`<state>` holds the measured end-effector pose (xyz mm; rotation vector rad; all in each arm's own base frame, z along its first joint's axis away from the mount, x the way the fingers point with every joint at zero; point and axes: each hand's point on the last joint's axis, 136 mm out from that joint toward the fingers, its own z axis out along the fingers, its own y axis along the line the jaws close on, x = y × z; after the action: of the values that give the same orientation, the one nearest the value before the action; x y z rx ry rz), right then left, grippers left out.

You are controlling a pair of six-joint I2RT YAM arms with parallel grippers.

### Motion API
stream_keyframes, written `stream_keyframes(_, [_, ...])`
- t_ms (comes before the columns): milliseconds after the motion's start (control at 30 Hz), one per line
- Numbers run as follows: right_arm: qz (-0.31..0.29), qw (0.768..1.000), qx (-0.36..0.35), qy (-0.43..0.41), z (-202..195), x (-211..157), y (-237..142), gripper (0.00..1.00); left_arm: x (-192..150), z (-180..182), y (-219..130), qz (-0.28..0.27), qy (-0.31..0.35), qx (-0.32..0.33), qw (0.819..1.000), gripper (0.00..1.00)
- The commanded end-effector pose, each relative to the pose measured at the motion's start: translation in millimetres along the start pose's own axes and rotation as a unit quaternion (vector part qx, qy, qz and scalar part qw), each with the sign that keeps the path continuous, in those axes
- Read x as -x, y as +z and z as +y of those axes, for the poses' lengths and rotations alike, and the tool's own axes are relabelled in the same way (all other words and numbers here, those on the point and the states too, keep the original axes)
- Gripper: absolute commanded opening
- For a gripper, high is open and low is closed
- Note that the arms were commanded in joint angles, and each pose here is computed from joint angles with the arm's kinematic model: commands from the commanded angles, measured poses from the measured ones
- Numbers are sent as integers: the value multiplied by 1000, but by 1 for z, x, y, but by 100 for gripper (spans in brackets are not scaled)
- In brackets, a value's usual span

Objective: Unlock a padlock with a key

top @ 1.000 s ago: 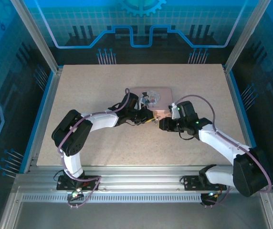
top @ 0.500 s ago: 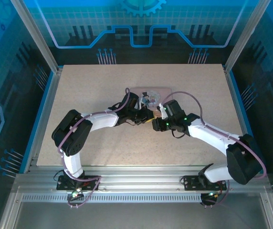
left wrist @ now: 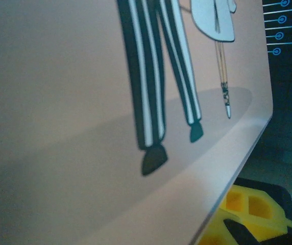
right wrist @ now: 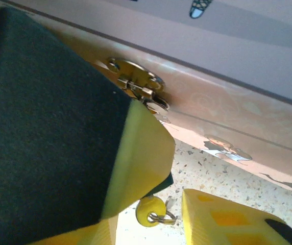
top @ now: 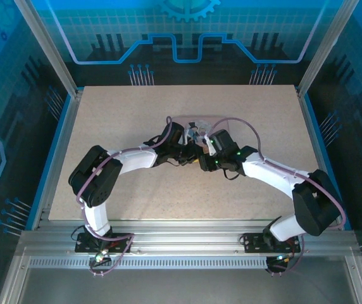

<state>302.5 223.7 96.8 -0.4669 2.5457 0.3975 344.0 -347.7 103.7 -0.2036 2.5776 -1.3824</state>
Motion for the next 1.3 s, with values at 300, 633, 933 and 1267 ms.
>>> stream_keyframes(300, [0,999,-12,-30,5,8,3,10,0,-35,-7,16,14,-40,999,6])
stream_keyframes(633, [11,999,16,-31,12,1,10,0,-4,-26,-7,17,13,-31,999,6])
stream_keyframes(933, [27,999,36,-18,10,-14,25,0,-11,2,-3,12,4,-2,1000,16])
stream_keyframes(1267, [76,995,57,1,7,-53,53,0,-18,45,0,-9,-23,40,999,31])
